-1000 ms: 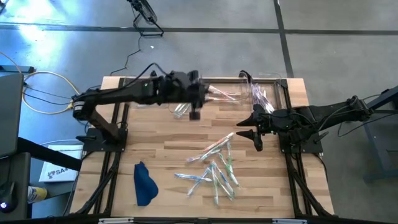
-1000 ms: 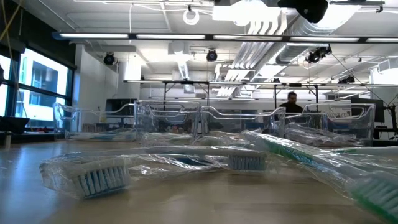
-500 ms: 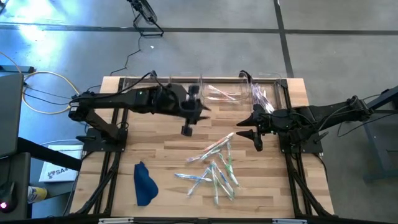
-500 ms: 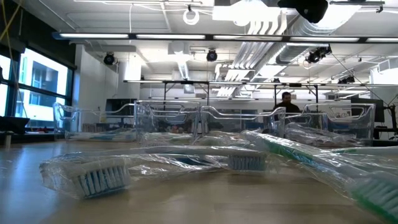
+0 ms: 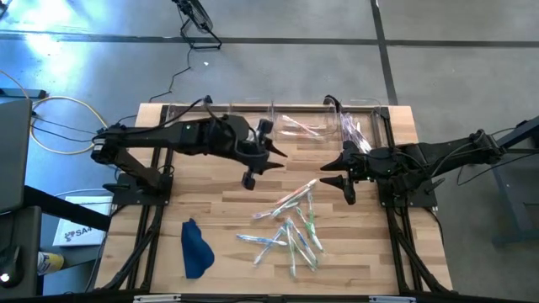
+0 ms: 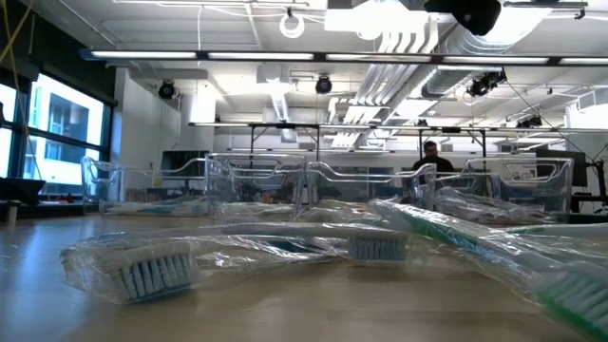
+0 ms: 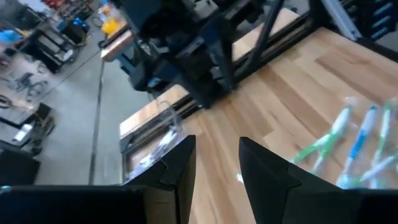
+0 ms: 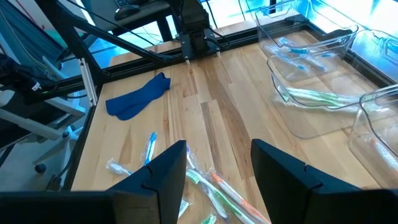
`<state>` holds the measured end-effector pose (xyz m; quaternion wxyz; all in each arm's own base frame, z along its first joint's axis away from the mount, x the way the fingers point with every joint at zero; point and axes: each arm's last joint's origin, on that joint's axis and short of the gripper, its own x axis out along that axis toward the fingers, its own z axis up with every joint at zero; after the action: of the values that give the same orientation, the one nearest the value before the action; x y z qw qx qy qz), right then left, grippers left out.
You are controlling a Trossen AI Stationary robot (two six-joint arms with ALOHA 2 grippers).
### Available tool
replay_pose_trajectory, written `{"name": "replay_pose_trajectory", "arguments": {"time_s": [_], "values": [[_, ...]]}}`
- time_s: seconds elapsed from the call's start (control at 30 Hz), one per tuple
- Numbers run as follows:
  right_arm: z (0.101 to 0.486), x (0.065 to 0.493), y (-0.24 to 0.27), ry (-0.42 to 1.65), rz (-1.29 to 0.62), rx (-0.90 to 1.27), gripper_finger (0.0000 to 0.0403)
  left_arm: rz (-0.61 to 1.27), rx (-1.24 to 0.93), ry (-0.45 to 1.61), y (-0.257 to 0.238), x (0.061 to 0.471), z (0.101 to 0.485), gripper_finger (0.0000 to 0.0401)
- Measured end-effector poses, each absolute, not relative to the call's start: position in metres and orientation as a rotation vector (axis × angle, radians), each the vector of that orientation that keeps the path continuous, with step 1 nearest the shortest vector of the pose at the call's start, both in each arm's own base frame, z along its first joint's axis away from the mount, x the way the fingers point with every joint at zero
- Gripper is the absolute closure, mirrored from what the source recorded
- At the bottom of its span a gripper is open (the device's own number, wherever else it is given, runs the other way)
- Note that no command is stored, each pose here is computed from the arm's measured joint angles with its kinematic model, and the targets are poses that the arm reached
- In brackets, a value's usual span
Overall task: Pick & Place Toothbrushes
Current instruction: Put the orange toothbrush into the middle right transparent bin
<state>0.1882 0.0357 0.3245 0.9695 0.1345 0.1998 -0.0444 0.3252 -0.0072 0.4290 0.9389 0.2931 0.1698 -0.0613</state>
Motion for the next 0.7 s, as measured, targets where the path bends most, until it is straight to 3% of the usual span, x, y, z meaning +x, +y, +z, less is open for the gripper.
{"name": "replay_pose_trajectory", "arguments": {"time_s": [0.2, 0.53, 0.7], "values": [[0.324, 0.188, 0.036, 0.404, -0.093, 0.291, 0.023, -0.18, 0.613, 0.222, -0.009, 0.317, 0.408, 0.0284], [0.325, 0.189, 0.036, 0.398, -0.093, 0.296, 0.023, -0.191, 0.618, 0.052, -0.014, 0.239, 0.356, 0.0284], [0.323, 0.192, 0.037, 0.408, -0.093, 0.285, 0.023, -0.194, 0.591, 0.002, -0.017, 0.222, 0.322, 0.0284]]}}
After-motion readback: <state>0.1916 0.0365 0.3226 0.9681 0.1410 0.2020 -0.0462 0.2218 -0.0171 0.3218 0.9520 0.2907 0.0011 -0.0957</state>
